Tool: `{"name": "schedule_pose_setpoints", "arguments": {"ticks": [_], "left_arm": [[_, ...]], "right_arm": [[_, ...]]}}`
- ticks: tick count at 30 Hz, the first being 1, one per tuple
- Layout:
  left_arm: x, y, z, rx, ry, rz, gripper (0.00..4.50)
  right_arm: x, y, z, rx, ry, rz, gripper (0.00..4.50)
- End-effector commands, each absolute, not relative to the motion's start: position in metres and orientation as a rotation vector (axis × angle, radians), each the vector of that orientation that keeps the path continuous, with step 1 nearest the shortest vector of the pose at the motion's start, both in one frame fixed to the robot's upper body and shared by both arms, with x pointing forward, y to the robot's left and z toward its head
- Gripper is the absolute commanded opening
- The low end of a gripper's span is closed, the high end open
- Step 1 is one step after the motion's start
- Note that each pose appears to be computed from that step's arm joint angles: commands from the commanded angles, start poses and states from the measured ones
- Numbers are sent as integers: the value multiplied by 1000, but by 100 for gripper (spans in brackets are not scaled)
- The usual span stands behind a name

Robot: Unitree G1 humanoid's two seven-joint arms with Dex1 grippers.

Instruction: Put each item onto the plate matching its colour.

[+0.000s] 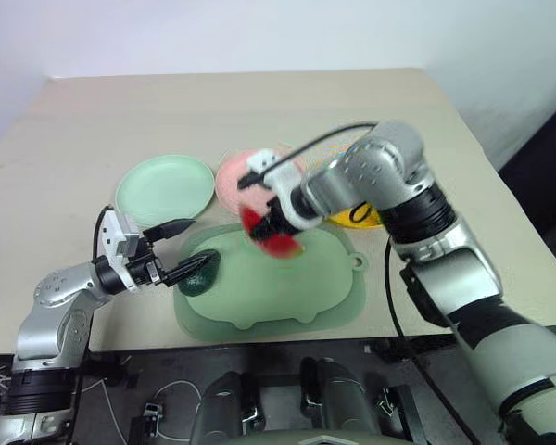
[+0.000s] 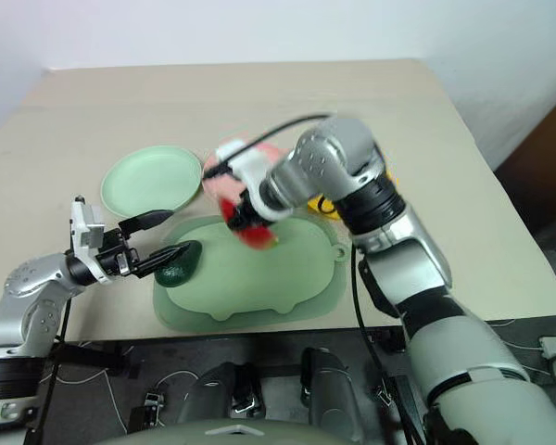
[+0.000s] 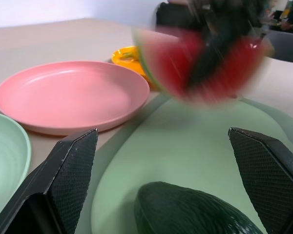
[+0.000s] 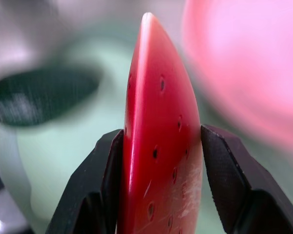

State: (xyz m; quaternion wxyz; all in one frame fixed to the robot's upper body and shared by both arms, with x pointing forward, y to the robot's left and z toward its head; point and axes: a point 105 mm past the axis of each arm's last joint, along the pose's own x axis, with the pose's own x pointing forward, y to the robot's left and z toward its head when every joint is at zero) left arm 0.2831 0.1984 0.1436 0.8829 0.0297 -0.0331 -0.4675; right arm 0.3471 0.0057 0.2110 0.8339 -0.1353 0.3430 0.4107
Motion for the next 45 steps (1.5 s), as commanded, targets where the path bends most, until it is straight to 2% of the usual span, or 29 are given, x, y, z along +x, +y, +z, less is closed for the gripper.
{"name": "schedule_pose_setpoints", "arguments": {"ticks": [1,4,7,15,19,26,36,41,45], "left_arm": [[279,203,158,91,-111,-957,450],[277,204,159,91,-113,-948,450],[275,205,159,94,-108,-942,450],[269,210,156,97,-106,-911,450],[265,211,156,102,-102,-898,450],[263,211,157,106,-100,-894,450],[267,211,162,96,-114,-886,450],[266,209,167,82,-126,-883,450],[264,211,167,82,-122,-879,450]], "right_arm": [[370,10,231,-209,621,857,213],[407,9,236,-210,516,765,213],[437,2,229,-329,426,643,213],[448,14,205,-182,439,626,213],[448,18,200,-163,437,630,213],[449,22,211,-140,404,649,448],[435,23,260,-58,357,843,448],[420,-11,275,39,314,887,448],[393,-31,284,88,163,930,448]]}}
